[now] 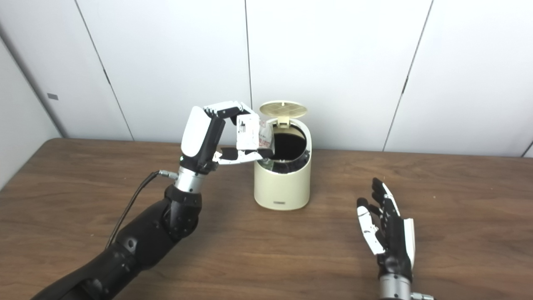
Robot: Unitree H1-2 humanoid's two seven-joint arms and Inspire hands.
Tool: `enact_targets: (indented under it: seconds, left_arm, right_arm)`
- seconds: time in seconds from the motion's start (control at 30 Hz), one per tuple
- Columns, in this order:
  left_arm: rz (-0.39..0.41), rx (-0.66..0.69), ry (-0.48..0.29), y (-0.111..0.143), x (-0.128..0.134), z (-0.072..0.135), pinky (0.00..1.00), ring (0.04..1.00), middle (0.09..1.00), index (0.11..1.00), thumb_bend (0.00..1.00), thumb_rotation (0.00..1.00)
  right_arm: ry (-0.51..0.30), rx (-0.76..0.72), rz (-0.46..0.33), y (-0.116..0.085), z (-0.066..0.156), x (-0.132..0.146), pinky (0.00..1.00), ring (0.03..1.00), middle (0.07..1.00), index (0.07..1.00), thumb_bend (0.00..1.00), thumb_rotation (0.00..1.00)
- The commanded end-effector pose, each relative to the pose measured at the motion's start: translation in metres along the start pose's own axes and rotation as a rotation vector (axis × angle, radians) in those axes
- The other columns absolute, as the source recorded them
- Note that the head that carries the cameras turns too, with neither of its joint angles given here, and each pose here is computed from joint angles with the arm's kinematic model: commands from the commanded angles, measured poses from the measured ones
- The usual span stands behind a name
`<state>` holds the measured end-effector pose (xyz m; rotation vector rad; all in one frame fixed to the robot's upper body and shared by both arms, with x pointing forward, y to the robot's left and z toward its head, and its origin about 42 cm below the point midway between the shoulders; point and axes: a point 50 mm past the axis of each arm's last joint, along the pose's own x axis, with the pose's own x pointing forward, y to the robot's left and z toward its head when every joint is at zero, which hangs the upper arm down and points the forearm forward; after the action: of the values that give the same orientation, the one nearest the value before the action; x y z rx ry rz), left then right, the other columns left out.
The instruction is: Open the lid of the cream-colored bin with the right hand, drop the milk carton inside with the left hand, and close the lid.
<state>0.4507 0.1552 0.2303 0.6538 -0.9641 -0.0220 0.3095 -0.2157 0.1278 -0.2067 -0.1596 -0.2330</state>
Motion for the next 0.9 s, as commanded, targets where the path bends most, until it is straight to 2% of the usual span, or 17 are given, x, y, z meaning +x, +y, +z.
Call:
enact_targets:
  seconds: [0.0, 0.13, 0.23, 0.87]
  left_arm:
    - [0.059, -0.017, -0.059, 0.007, 0.03, 0.007, 0.36, 0.446, 0.477, 0.486, 0.51, 0.0]
    - [0.061, -0.017, -0.056, 0.002, 0.03, 0.007, 0.36, 0.438, 0.475, 0.49, 0.51, 0.0]
    - [0.065, -0.019, -0.05, 0.0, 0.03, 0.006, 0.36, 0.438, 0.476, 0.489, 0.51, 0.0]
    - [0.033, -0.046, -0.005, -0.016, 0.027, 0.005, 0.35, 0.435, 0.479, 0.489, 0.5, 0.0]
  right_arm:
    - [0.014, 0.008, -0.007, 0.005, -0.003, -0.008, 0.8, 0.883, 0.892, 0.875, 0.13, 0.65]
    - [0.01, 0.01, -0.011, 0.006, -0.002, -0.009, 0.79, 0.883, 0.892, 0.874, 0.13, 0.66]
    - [0.005, 0.003, -0.015, 0.007, -0.002, -0.009, 0.78, 0.874, 0.885, 0.868, 0.14, 0.71]
    - [-0.005, 0.022, -0.007, 0.015, 0.001, -0.01, 0.8, 0.887, 0.894, 0.875, 0.16, 0.73]
